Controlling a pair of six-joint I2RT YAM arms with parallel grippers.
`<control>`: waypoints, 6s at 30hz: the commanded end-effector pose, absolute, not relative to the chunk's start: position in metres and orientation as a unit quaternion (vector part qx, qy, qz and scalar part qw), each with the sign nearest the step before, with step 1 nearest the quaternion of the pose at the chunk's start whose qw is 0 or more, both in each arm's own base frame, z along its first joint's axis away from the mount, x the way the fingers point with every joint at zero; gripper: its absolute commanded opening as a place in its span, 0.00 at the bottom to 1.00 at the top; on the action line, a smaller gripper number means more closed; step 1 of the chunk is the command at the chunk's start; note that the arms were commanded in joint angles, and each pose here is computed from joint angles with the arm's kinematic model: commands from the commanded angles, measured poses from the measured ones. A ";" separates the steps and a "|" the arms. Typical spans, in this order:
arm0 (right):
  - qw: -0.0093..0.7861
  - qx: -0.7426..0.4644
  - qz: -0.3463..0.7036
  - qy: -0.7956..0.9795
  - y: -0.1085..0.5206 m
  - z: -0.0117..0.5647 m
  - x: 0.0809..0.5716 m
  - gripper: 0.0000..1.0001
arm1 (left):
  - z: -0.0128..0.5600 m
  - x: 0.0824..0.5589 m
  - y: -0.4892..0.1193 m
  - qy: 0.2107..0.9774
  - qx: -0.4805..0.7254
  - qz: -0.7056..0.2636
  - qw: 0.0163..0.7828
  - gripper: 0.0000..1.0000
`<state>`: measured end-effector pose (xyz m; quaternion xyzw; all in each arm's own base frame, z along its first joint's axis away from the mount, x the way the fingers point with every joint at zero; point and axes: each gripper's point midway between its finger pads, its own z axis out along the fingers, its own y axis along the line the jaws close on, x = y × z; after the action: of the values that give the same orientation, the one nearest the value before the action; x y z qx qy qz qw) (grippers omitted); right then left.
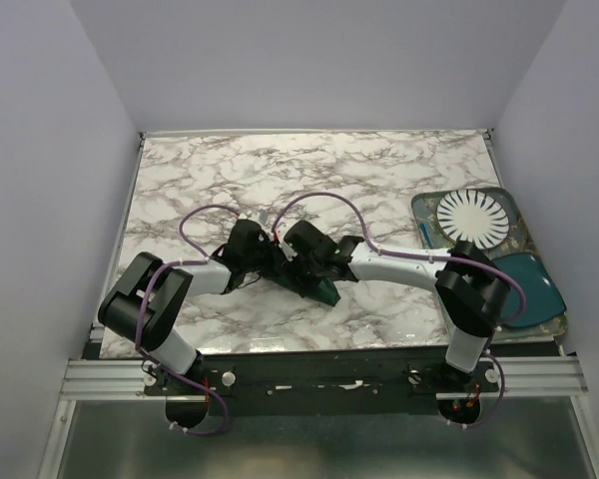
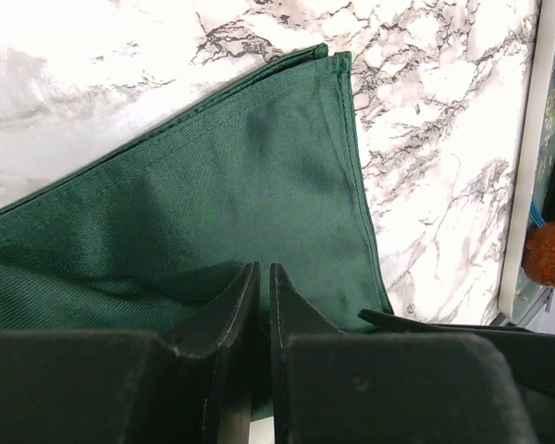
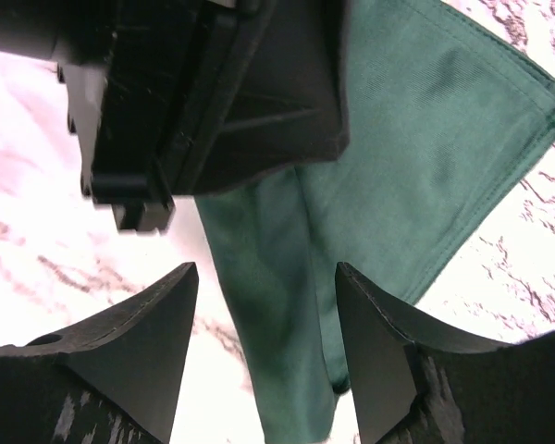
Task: Fold the napkin, place the utensils inside, and roll it up
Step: Roll the napkin with the utensil
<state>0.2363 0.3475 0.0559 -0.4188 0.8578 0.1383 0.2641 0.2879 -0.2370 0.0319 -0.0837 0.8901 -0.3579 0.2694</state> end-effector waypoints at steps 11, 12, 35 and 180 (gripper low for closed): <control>0.284 -0.422 0.055 0.859 0.344 0.010 0.243 0.57 | 0.003 0.274 -0.219 0.914 -0.095 -0.311 0.242 0.18; 0.282 -0.421 0.054 0.861 0.342 0.008 0.243 0.54 | 0.007 0.275 -0.221 0.912 -0.093 -0.316 0.244 0.19; 0.062 -0.320 0.463 0.824 0.338 0.016 0.220 0.38 | 0.116 0.306 -0.211 0.868 -0.071 -0.377 0.314 0.39; 0.239 -0.376 0.128 0.886 0.313 0.000 0.241 0.43 | 0.083 0.350 -0.214 0.869 -0.116 -0.377 0.297 0.40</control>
<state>0.2610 0.3272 0.0233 -0.3888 0.8643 0.0514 0.3149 0.3353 -0.2334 0.0538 -0.1116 0.8771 -0.3800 0.2718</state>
